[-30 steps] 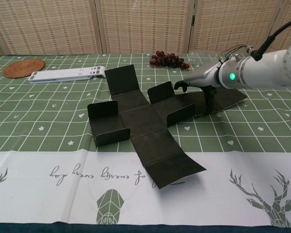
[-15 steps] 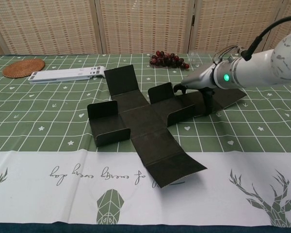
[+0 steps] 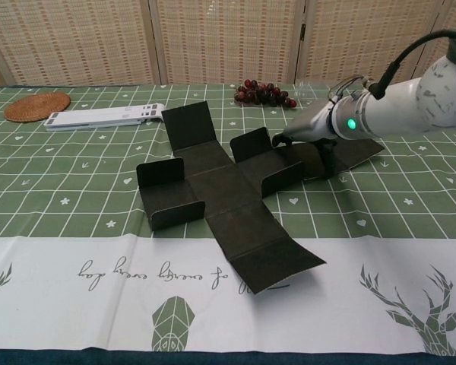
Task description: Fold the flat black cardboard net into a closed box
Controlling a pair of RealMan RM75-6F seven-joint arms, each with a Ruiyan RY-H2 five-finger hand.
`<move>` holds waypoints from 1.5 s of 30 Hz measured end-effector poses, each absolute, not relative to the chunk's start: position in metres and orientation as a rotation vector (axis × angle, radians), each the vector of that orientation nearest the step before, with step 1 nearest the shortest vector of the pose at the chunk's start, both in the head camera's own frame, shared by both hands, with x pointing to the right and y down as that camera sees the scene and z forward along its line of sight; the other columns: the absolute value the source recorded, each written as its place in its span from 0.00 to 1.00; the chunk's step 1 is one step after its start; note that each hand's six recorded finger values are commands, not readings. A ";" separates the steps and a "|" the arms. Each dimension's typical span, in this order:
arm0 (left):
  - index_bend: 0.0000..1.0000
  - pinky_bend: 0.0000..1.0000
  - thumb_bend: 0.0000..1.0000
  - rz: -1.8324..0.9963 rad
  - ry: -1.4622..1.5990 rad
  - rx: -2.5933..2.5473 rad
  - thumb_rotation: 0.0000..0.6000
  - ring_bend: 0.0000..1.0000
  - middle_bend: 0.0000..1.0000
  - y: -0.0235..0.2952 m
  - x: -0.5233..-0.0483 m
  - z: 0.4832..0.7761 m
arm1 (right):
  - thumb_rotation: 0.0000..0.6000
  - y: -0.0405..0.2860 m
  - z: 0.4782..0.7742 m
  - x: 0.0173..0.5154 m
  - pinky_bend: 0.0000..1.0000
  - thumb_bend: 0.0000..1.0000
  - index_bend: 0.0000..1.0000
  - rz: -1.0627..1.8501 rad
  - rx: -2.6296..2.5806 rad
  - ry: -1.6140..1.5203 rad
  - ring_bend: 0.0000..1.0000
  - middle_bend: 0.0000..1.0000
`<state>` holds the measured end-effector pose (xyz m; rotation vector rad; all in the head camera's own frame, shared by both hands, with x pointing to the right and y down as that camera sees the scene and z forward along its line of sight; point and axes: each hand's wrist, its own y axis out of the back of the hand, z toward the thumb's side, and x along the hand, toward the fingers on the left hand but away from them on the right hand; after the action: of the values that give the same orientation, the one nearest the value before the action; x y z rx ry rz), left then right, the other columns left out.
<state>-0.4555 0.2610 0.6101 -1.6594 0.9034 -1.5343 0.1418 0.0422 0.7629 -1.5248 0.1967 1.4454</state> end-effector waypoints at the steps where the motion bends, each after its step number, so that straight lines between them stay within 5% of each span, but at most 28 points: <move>1: 0.16 0.20 0.27 -1.534 0.903 -1.660 1.00 0.13 0.10 0.261 -0.455 0.610 | 1.00 0.042 0.763 0.141 1.00 0.21 0.10 1.443 -1.521 0.198 0.77 0.15; 10: 0.16 0.20 0.27 -1.527 0.907 -1.662 1.00 0.13 0.10 0.261 -0.456 0.610 | 1.00 0.041 0.758 0.137 1.00 0.35 0.24 1.423 -1.511 0.153 0.77 0.26; 20: 0.23 0.22 0.27 -1.404 0.890 -1.707 1.00 0.18 0.12 0.239 -0.436 0.614 | 1.00 0.044 0.736 0.134 1.00 0.35 0.31 1.379 -1.599 -0.009 0.79 0.31; 23: 0.29 0.37 0.27 -1.325 0.886 -1.740 1.00 0.29 0.19 0.226 -0.423 0.619 | 1.00 0.048 0.731 0.137 1.00 0.36 0.31 1.367 -1.626 -0.044 0.79 0.32; 29: 0.41 0.85 0.27 -1.148 0.888 -1.809 1.00 0.69 0.36 0.199 -0.391 0.634 | 1.00 0.058 0.728 0.146 1.00 0.37 0.31 1.356 -1.675 -0.088 0.79 0.32; 32: 0.37 0.91 0.26 -1.071 0.860 -1.844 1.00 0.75 0.34 0.185 -0.371 0.646 | 1.00 0.061 0.729 0.149 1.00 0.37 0.31 1.356 -1.686 -0.101 0.79 0.32; 38: 0.13 0.91 0.17 -1.008 0.753 -1.898 1.00 0.72 0.13 0.168 -0.327 0.672 | 1.00 0.065 0.730 0.153 1.00 0.37 0.31 1.361 -1.706 -0.129 0.79 0.32; 45: 0.09 0.91 0.17 -0.960 0.652 -1.863 1.00 0.70 0.09 0.162 -0.292 0.695 | 1.00 0.068 0.729 0.155 1.00 0.37 0.31 1.357 -1.716 -0.144 0.80 0.32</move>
<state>-0.2917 0.1622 0.6955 -1.8628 0.6518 -0.9604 0.1546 0.0676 0.7291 -1.7161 -0.1442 1.3569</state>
